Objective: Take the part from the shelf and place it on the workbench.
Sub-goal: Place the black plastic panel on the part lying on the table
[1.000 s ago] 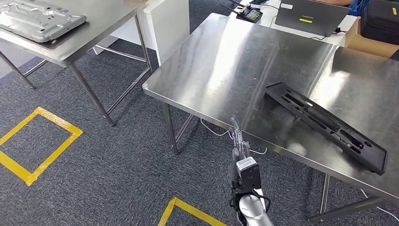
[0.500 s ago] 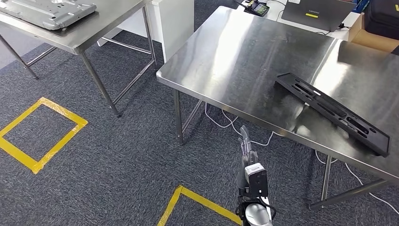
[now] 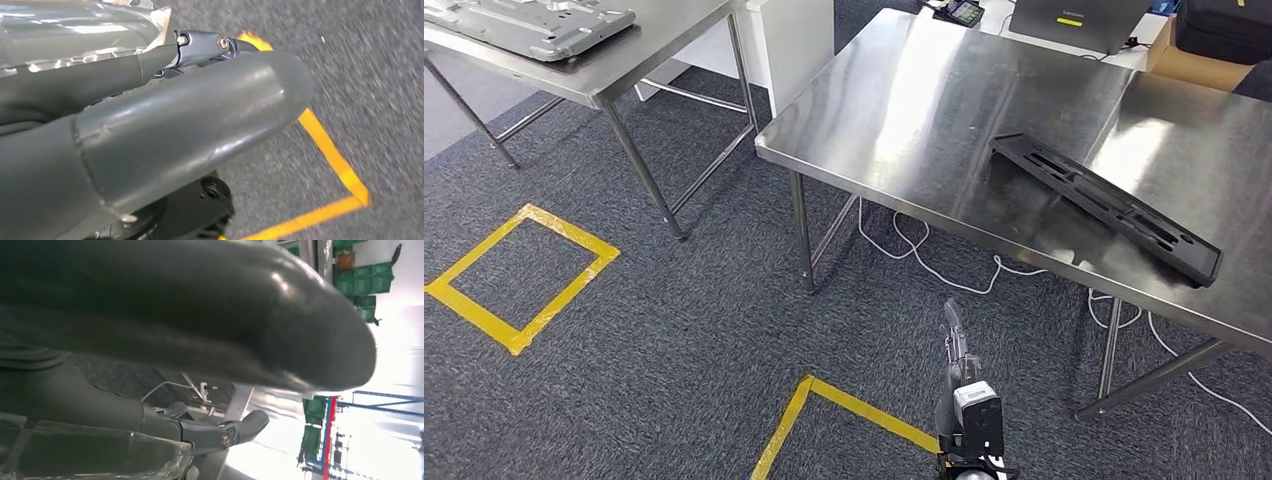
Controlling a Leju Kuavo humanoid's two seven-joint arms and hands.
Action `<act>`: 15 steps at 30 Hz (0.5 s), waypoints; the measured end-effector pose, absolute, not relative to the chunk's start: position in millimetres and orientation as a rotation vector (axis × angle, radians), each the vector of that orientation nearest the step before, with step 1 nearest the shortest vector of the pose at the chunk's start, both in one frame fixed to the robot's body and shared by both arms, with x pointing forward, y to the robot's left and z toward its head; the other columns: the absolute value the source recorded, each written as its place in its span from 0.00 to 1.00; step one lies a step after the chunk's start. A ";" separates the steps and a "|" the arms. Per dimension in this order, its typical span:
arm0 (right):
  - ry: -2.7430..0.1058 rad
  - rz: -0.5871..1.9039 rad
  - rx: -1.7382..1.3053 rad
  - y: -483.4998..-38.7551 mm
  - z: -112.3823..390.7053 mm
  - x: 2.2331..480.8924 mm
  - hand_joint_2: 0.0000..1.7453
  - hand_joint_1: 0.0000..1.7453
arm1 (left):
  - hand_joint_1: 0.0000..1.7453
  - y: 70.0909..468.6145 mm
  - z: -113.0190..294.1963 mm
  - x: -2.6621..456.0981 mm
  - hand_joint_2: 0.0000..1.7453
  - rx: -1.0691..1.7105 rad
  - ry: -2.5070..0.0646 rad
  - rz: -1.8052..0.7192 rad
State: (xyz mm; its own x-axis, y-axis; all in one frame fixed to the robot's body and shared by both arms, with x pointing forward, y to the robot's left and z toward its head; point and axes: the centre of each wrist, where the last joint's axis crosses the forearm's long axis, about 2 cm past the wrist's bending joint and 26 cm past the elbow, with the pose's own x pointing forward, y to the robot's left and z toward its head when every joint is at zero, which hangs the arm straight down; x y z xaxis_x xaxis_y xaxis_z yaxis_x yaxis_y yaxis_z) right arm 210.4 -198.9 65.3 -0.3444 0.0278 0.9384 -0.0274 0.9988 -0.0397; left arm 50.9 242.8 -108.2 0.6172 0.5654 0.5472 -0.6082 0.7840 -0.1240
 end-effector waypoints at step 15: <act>-1.899 0.031 -0.040 -210.7 61.9 193.7 0.00 0.00 | 0.00 241.5 -108.1 50.7 0.00 0.067 -0.610 0.646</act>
